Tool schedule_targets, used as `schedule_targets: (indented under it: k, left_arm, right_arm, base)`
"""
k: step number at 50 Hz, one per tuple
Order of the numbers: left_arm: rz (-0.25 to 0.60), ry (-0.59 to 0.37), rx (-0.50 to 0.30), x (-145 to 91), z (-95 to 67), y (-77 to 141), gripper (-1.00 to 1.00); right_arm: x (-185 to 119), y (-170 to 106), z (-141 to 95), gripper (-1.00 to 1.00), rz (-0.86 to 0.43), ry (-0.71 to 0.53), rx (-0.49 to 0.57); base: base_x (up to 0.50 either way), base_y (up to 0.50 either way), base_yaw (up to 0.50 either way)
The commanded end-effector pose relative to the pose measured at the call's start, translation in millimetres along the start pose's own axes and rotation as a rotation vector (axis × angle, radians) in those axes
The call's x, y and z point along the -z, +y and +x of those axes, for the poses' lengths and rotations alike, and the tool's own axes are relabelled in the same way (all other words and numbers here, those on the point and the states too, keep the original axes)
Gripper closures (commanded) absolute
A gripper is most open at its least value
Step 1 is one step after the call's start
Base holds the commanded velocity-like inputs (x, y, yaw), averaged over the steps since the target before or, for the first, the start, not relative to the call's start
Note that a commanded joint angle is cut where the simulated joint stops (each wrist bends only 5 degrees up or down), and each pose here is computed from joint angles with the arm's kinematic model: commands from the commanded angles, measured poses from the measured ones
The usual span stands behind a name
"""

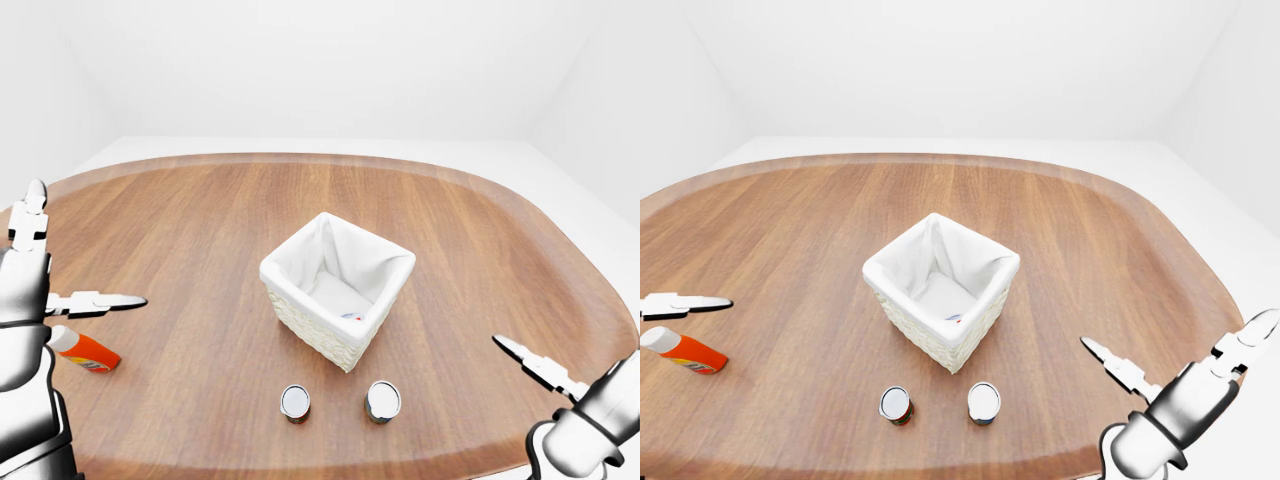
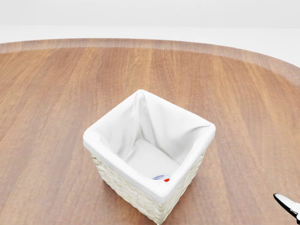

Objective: Pick up the alphabet soup and the cream cheese box, and put them in the basket.

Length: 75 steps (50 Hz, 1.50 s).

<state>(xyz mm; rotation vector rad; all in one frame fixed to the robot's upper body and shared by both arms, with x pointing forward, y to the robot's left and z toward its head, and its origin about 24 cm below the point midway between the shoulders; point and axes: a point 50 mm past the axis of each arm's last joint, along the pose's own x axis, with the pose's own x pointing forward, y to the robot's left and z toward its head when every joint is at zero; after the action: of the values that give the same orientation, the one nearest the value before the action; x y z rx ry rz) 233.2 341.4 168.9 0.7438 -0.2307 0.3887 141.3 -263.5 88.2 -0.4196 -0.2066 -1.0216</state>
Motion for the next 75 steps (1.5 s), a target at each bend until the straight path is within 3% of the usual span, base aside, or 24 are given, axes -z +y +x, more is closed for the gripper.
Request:
schedule_targets:
  k: [1, 9, 13, 16, 39, 44, 60, 75]
  left_arm:
    - [-0.016, 0.023, -0.015, 6, 0.4, -4, -1.00]
    - [-0.016, 0.039, -0.007, 9, 0.3, -6, -1.00]
    - [-0.014, 0.044, -0.002, 10, 0.0, -7, -1.00]
    - [-0.014, 0.040, 0.001, 9, -0.3, -6, -1.00]
    - [-0.024, 0.033, -0.003, 8, -0.1, -5, -1.00]
    - [-0.026, 0.032, -0.004, 8, 0.1, -4, -1.00]
    - [-0.016, 0.056, 0.005, 13, 0.3, -7, -1.00]
    - [-0.016, 0.025, 0.004, 6, -0.1, -4, -1.00]
  right_arm:
    - [6, 11, 7, -1.00, 0.041, 0.029, -0.013]
    - [6, 13, -2, -1.00, 0.010, 0.033, -0.091]
    - [4, 16, -12, -1.00, 0.021, 0.045, -0.182]
    - [8, 14, -17, -1.00, -0.036, 0.052, -0.177]
    - [5, 13, -19, -1.00, -0.028, 0.049, -0.191]
    - [-4, 20, -30, -1.00, -0.155, -0.030, -0.226]
    - [-16, 57, -63, -1.00, -0.137, -0.141, -0.416]
    - [-27, 71, -84, -1.00, -0.075, -0.205, -0.562]
  base:
    - [0.00, 0.00, 0.00]
    - [0.00, 0.00, 0.00]
    - [0.00, 0.00, 0.00]
    - [0.00, 0.00, 0.00]
    - [0.00, 0.00, 0.00]
    - [0.00, 0.00, 0.00]
    - [0.00, 0.00, 0.00]
    - [0.00, 0.00, 0.00]
